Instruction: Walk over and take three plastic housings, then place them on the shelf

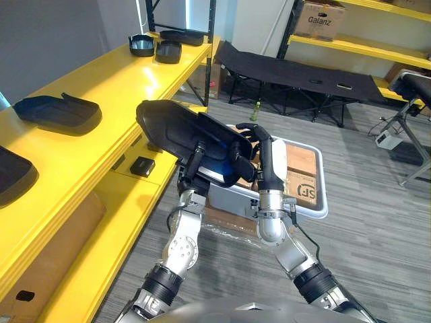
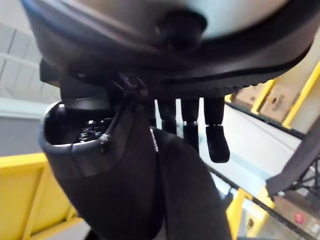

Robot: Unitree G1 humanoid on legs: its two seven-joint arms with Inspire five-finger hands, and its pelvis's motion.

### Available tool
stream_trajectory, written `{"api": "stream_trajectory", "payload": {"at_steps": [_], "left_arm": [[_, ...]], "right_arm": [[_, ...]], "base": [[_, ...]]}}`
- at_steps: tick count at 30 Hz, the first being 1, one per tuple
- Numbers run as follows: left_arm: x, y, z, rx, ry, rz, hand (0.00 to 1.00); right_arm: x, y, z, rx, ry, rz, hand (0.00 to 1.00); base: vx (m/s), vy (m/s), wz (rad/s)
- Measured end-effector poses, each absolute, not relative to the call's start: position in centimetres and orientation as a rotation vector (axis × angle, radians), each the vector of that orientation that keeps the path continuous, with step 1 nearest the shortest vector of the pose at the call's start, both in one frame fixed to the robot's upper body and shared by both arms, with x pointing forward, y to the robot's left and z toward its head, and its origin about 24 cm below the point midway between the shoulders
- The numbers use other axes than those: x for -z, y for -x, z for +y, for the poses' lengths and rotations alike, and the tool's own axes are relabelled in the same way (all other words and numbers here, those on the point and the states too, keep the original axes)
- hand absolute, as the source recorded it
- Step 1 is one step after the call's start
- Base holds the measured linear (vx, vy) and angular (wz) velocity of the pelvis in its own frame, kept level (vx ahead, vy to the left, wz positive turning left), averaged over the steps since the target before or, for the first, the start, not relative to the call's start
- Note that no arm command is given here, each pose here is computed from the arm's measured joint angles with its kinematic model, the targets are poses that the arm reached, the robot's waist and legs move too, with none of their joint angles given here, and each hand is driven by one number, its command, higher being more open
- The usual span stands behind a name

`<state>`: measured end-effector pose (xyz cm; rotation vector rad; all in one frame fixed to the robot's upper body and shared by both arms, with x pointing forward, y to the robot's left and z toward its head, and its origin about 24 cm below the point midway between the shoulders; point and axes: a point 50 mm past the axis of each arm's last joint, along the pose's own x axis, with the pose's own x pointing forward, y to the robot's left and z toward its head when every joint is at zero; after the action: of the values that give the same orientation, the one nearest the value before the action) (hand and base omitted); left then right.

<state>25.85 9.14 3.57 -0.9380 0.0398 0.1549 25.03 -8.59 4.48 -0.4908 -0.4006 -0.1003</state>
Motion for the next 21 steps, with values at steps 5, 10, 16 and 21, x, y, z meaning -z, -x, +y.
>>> {"api": "stream_trajectory", "payload": {"at_steps": [5,10,16,21], "left_arm": [[-6.5,-25.6,10.9,-0.363,0.601,-0.166,0.00],[-11.2,-24.1,16.3,-0.731,0.304,-0.532,0.00],[-12.4,-23.1,17.8,-0.871,-0.018,-0.640,0.00],[-10.3,-22.0,19.0,-0.895,-0.177,-0.536,0.00]], "right_arm": [[-4.5,-24.0,-8.5,0.033,0.360,-0.324,1.00],[-3.3,-22.1,-10.8,-0.043,0.400,-0.223,1.00],[-3.4,-21.8,-12.1,-0.069,0.370,-0.165,1.00],[-7.6,-22.0,-13.8,0.147,0.028,-0.343,1.00]], "base": [[0.00,0.003,-0.07],[0.01,0.026,-0.12],[0.00,0.020,-0.05],[0.00,0.035,-0.17]]}}
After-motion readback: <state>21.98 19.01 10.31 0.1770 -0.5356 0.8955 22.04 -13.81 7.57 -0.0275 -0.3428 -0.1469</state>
